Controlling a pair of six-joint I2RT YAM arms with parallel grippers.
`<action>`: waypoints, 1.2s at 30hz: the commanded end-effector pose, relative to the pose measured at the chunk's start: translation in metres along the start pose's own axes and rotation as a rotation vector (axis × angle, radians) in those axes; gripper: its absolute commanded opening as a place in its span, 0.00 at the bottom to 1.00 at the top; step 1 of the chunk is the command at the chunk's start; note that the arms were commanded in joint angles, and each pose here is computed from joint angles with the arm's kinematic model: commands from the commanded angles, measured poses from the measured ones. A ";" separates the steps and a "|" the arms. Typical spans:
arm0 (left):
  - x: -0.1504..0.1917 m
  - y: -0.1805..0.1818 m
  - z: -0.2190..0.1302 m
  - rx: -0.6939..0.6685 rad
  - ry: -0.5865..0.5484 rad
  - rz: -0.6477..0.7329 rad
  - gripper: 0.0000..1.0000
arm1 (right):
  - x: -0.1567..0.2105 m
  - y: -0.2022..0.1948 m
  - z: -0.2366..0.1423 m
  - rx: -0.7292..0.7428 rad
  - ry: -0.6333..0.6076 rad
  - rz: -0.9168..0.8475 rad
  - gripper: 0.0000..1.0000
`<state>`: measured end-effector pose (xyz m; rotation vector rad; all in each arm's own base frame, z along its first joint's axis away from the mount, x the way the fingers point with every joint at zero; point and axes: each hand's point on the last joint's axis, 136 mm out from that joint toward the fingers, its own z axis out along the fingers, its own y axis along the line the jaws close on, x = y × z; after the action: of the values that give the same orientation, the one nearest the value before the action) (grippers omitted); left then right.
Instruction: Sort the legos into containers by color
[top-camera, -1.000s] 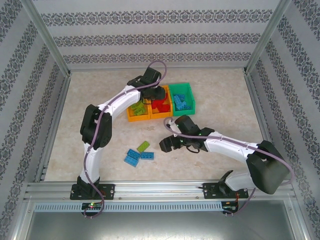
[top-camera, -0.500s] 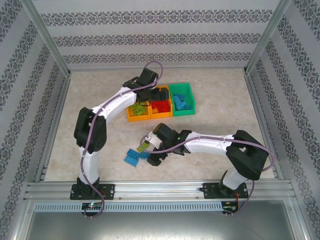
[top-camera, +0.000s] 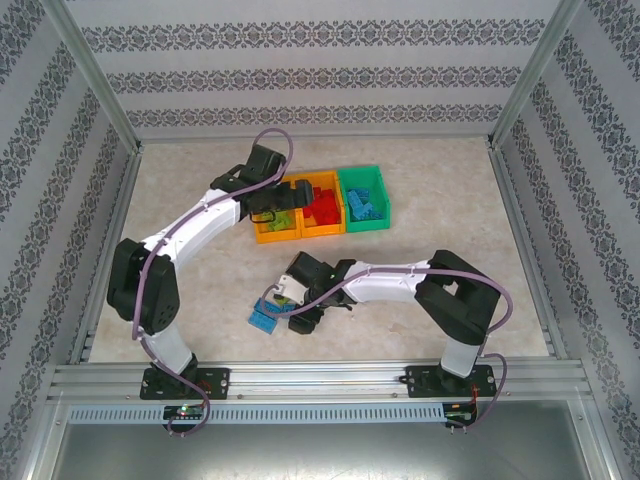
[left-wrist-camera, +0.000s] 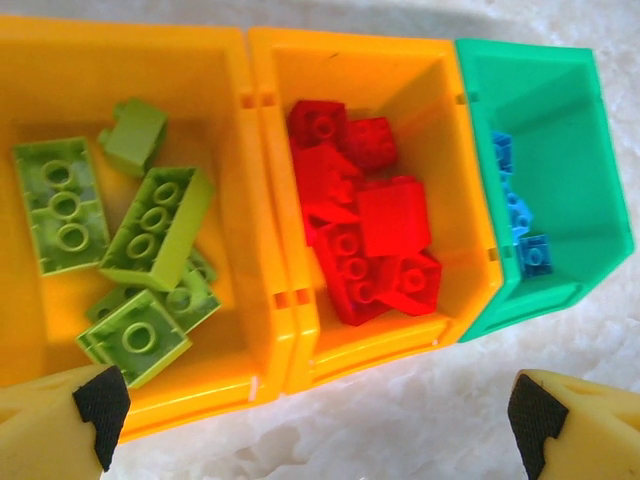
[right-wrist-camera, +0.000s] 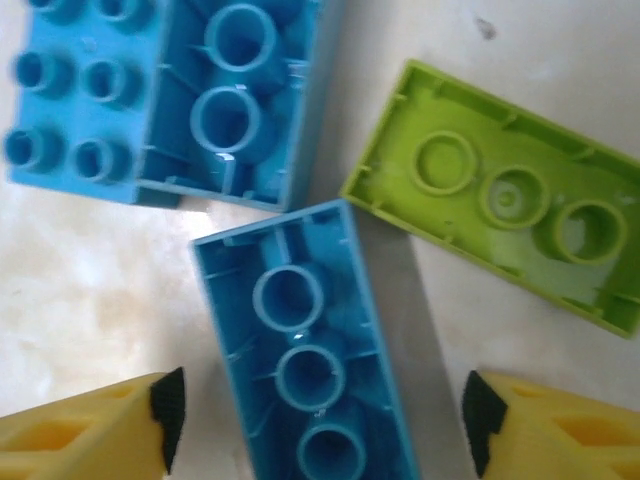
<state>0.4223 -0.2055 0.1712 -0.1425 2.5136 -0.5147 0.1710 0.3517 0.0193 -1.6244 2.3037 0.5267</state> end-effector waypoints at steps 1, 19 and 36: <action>-0.015 0.005 -0.019 0.002 -0.073 -0.028 0.99 | 0.007 0.005 0.005 0.003 0.049 -0.046 0.59; 0.016 0.054 -0.042 -0.144 -0.047 -0.024 1.00 | -0.026 -0.059 -0.113 0.129 -0.367 0.190 0.28; 0.147 0.090 -0.066 -0.226 0.162 0.201 1.00 | 0.020 -0.297 -0.168 0.378 -0.386 0.995 0.25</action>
<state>0.2890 -0.1345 0.1222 -0.0591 2.6580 -0.2542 0.4370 0.1807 0.1398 -0.2485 2.4272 0.4969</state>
